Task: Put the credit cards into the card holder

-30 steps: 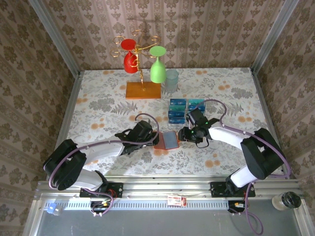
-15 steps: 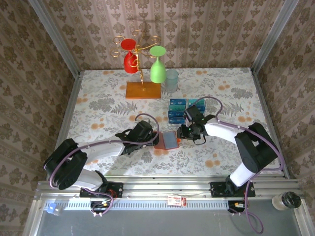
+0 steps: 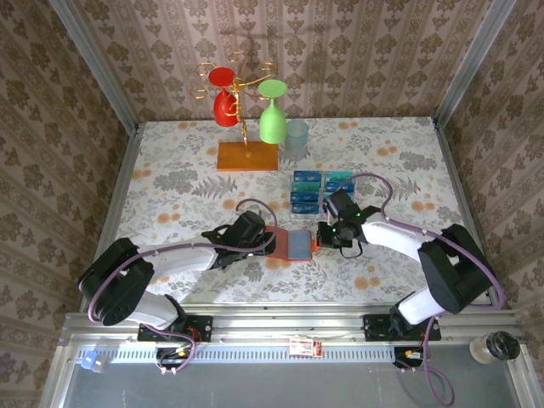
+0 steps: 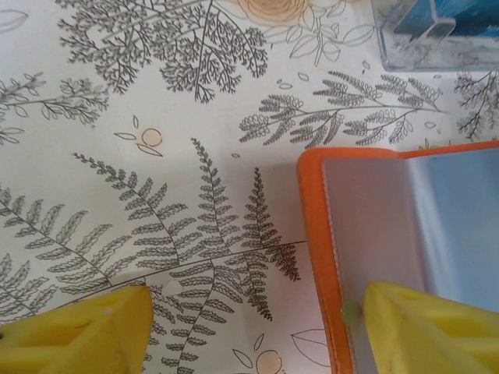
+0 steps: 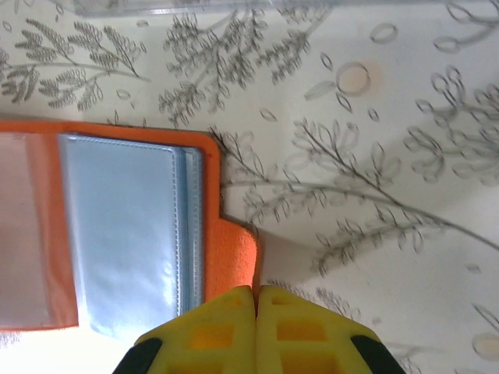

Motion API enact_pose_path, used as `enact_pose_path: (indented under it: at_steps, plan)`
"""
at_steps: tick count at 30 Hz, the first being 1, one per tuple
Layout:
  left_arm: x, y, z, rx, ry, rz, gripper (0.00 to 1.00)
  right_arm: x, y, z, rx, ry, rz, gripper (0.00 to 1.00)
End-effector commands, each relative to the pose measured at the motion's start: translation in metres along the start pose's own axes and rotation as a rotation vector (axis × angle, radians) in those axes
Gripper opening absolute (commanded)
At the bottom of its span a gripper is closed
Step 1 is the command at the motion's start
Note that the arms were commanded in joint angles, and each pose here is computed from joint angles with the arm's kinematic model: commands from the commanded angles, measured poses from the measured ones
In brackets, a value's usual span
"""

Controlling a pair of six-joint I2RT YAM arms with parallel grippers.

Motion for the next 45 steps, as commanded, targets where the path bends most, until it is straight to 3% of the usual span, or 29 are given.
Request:
enact_pose_path:
  at_steps: [1,5,12,15,25,34,45]
  plan:
    - [0.005,0.0,0.004,-0.018,0.019,0.04,0.73,0.011,-0.006,-0.009,0.015,-0.015,0.043,0.0]
    - [0.008,-0.001,0.009,-0.023,0.034,0.048,0.73,0.021,-0.01,-0.012,0.004,-0.032,0.065,0.03]
    - [0.014,0.0,0.012,-0.041,0.047,0.059,0.73,0.015,-0.01,-0.019,-0.006,-0.048,0.062,0.35]
    - [0.016,0.0,0.013,-0.044,0.047,0.06,0.73,0.003,-0.008,-0.033,-0.016,-0.086,0.055,0.44]
    - [0.018,-0.004,0.015,-0.047,0.047,0.068,0.73,-0.058,0.004,-0.07,-0.043,-0.181,-0.068,0.54]
    - [0.021,-0.001,0.014,-0.059,0.043,0.06,0.73,-0.101,0.024,-0.05,-0.024,-0.068,-0.291,0.52]
    - [0.023,-0.001,0.016,-0.059,0.045,0.053,0.73,-0.113,0.042,-0.016,0.19,0.063,-0.582,0.5]
Point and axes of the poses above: each hand's point on the last joint's axis, 136 mm out from that joint toward the fingers, its own z axis out along the fingers, its own y axis along the line the jaws close on, x = y × z, the point moved 8 cm from there along -z, back along the fingers, and after that the axes turned 8 degrees about -z, right-handed, at the moved point
